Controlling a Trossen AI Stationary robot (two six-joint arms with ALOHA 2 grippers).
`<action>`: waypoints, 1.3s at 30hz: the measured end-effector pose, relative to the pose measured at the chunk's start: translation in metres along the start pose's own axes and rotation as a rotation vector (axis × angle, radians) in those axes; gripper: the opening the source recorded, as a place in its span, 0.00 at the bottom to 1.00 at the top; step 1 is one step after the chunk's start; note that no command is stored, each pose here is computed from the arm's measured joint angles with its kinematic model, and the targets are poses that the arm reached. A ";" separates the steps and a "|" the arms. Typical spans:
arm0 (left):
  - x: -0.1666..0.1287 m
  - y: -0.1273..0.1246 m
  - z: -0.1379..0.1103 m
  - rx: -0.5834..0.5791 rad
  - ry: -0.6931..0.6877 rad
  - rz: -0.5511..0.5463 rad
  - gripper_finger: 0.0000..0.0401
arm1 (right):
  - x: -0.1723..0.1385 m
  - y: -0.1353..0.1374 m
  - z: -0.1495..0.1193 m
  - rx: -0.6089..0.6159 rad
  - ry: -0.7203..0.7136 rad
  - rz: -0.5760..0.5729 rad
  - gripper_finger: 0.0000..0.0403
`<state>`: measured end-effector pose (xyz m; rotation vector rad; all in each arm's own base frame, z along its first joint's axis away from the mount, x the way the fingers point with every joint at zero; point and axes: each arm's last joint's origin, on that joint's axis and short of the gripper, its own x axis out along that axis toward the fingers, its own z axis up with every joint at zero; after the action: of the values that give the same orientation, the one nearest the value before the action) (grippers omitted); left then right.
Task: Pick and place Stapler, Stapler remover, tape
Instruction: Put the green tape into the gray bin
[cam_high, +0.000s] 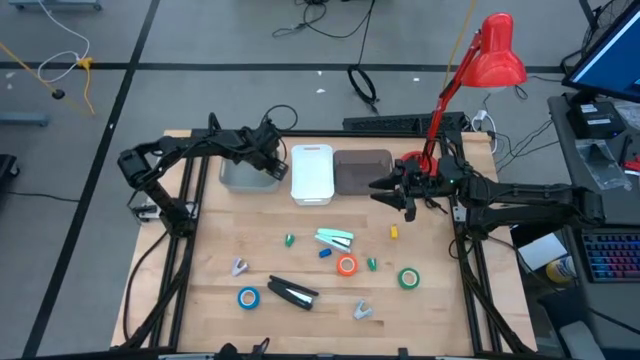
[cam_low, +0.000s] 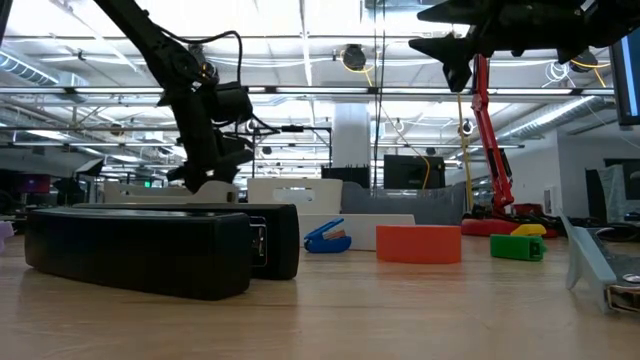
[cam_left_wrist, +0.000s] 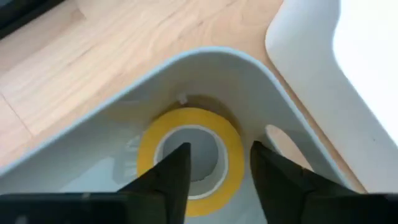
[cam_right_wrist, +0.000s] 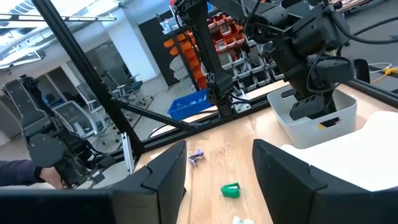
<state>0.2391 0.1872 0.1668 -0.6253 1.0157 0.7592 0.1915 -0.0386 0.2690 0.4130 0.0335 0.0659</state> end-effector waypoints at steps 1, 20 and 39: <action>0.000 0.000 0.000 0.000 0.001 -0.004 0.44 | 0.000 0.000 0.000 0.000 0.000 0.000 0.45; -0.136 -0.008 -0.035 -0.065 -0.157 -0.251 0.52 | 0.000 0.004 0.006 0.106 -0.057 0.036 0.45; -0.208 -0.044 -0.088 0.163 -0.358 -0.477 0.52 | 0.005 0.025 0.010 0.115 0.022 0.179 0.42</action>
<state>0.1621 0.0394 0.3257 -0.5374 0.5590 0.3436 0.1951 -0.0190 0.2877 0.5302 0.0216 0.2458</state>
